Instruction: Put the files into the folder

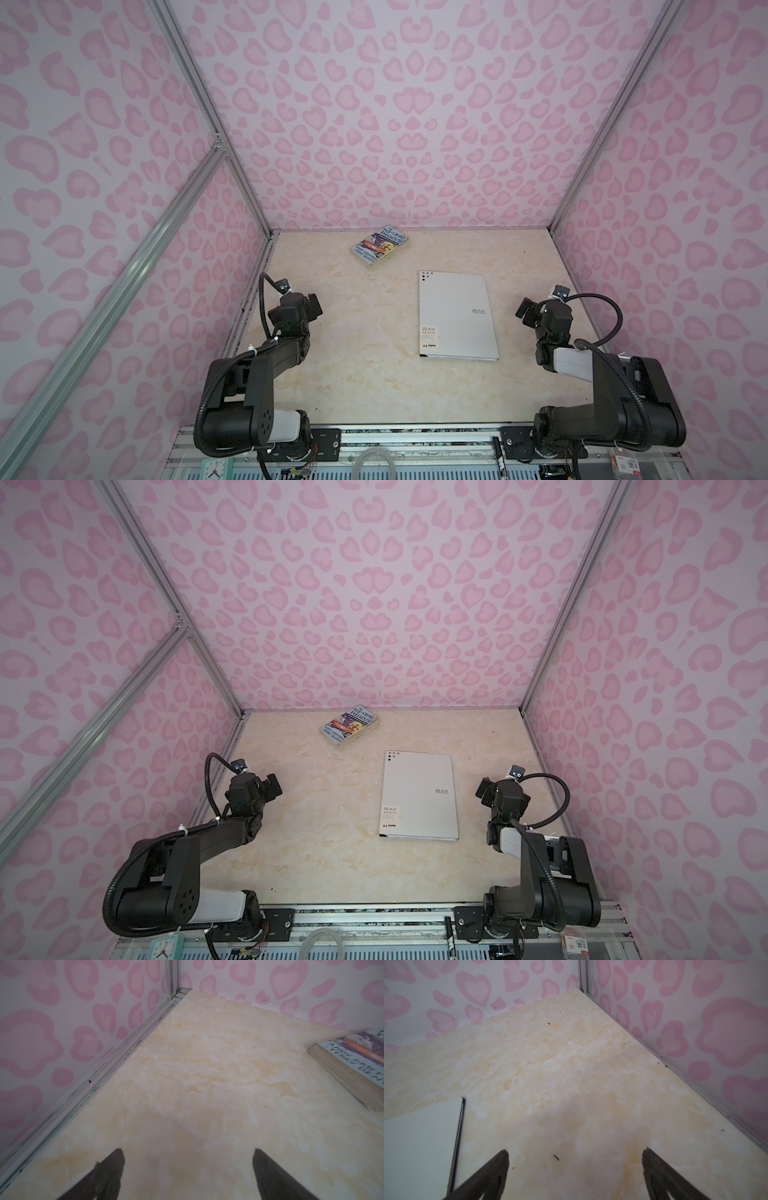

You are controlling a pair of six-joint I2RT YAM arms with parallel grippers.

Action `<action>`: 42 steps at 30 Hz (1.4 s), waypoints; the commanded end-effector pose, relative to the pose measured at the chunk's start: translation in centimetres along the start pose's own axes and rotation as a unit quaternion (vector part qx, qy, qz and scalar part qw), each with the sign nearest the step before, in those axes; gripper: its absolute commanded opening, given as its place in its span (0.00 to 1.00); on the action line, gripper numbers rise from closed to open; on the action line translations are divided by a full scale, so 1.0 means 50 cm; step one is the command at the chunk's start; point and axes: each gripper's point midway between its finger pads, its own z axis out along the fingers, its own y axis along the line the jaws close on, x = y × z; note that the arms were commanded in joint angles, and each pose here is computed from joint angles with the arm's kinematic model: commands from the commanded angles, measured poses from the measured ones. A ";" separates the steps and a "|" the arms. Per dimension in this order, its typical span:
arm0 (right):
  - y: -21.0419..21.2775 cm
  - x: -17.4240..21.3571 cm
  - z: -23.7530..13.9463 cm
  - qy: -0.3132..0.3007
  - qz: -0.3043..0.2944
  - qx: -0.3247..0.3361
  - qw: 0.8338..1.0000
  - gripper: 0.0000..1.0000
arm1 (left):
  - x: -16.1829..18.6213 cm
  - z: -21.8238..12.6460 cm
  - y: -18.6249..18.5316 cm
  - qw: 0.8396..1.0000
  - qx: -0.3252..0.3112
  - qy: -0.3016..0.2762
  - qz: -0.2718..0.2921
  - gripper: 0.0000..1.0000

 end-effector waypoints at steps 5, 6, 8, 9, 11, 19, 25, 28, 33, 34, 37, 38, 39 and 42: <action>0.069 -0.082 -0.005 -0.085 -0.015 -0.105 0.991 1.00 | -0.051 -0.042 -0.024 0.988 0.069 -0.134 -0.004 0.98; 0.080 -0.082 -0.009 -0.090 -0.026 -0.117 0.989 1.00 | -0.047 -0.036 -0.027 0.990 0.070 -0.120 0.002 0.98; 0.094 -0.080 -0.011 -0.092 -0.037 -0.132 0.986 1.00 | -0.049 -0.034 -0.031 0.990 0.073 -0.123 0.004 0.98; 0.103 -0.076 -0.012 -0.091 -0.046 -0.140 0.985 1.00 | -0.045 -0.032 -0.030 0.991 0.072 -0.115 0.006 0.98; 0.132 -0.067 -0.019 -0.097 -0.077 -0.161 0.979 1.00 | -0.046 -0.031 -0.031 0.991 0.072 -0.116 0.006 0.98; 0.159 -0.036 0.006 -0.081 -0.122 -0.123 0.982 1.00 | -0.046 -0.028 -0.032 0.991 0.068 -0.114 0.008 0.98; 0.157 -0.036 0.004 -0.082 -0.124 -0.125 0.981 1.00 | -0.047 -0.032 -0.043 0.991 0.059 -0.117 0.027 0.98; 0.158 -0.038 0.001 -0.087 -0.124 -0.126 0.980 1.00 | -0.046 -0.033 -0.043 0.991 0.060 -0.117 0.028 0.98; 0.173 -0.031 -0.030 -0.116 -0.148 -0.137 0.973 1.00 | -0.047 -0.033 -0.044 0.991 0.060 -0.118 0.028 0.98; 0.175 -0.032 -0.033 -0.120 -0.149 -0.140 0.972 1.00 | -0.047 -0.033 -0.043 0.991 0.060 -0.118 0.027 0.98; 0.178 -0.033 -0.016 -0.103 -0.151 -0.134 0.974 1.00 | -0.044 -0.029 -0.045 0.991 0.061 -0.112 0.028 0.98; 0.171 -0.033 -0.010 -0.096 -0.143 -0.127 0.977 1.00 | -0.043 -0.024 -0.045 0.992 0.062 -0.107 0.028 0.98; 0.170 -0.034 -0.009 -0.095 -0.139 -0.130 0.977 1.00 | -0.042 -0.019 -0.047 0.992 0.066 -0.102 0.027 0.98; 0.167 -0.034 -0.006 -0.091 -0.135 -0.129 0.978 1.00 | -0.045 -0.021 -0.047 0.992 0.070 -0.104 0.026 0.98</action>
